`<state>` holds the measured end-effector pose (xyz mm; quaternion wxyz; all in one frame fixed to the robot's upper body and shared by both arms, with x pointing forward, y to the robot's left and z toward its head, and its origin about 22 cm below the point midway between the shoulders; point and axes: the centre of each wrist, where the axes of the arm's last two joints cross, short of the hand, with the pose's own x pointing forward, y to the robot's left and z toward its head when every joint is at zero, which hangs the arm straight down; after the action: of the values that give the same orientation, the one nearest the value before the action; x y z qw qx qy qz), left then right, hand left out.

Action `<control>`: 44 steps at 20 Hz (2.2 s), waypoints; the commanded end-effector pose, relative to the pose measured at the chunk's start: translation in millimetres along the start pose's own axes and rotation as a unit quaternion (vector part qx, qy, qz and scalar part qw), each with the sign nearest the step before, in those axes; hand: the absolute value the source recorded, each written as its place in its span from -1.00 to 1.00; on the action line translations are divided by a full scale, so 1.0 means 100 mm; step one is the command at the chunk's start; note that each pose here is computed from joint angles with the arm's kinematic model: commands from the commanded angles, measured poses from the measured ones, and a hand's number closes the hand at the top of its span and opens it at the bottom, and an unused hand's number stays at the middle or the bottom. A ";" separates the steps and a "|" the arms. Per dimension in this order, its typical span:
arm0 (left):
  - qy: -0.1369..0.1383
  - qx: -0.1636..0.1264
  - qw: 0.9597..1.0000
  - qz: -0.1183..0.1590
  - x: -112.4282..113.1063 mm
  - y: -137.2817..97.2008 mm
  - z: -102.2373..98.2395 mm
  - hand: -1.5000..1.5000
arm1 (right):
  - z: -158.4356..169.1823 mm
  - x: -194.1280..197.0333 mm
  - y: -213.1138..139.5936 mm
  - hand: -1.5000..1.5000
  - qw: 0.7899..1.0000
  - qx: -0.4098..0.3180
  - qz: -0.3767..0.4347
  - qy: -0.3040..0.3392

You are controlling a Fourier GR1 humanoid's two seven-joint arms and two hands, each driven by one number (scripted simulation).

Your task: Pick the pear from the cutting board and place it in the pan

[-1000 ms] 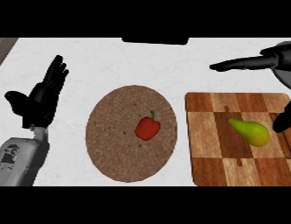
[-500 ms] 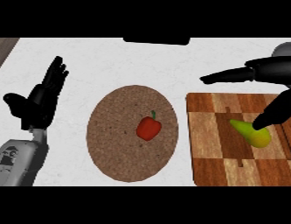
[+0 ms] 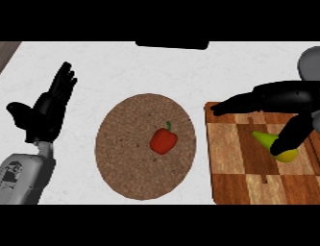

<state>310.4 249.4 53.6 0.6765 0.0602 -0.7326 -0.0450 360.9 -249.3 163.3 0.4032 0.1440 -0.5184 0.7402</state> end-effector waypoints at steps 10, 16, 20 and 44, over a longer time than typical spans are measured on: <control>-0.001 0.010 1.000 0.001 0.03 0.10 0.01 0.00 | -0.02 -0.45 0.23 -1.00 0.990 0.116 0.074 -0.042; 0.010 0.019 1.000 -0.006 -0.04 0.09 -0.01 0.00 | 0.11 -0.64 0.30 -1.00 0.983 0.150 0.104 -0.038; 0.009 0.019 1.000 -0.004 -0.12 0.18 0.09 0.00 | -0.19 -0.71 0.45 -1.00 0.979 0.171 0.102 -0.046; 0.015 0.038 0.999 -0.004 0.04 0.22 -0.03 0.00 | -0.50 -1.03 0.74 1.00 0.954 0.225 0.165 -0.106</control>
<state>304.7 270.8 52.5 0.6832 0.0833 -0.7250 -0.0268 390.8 -253.8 49.8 0.1847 0.1100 -0.3977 0.8920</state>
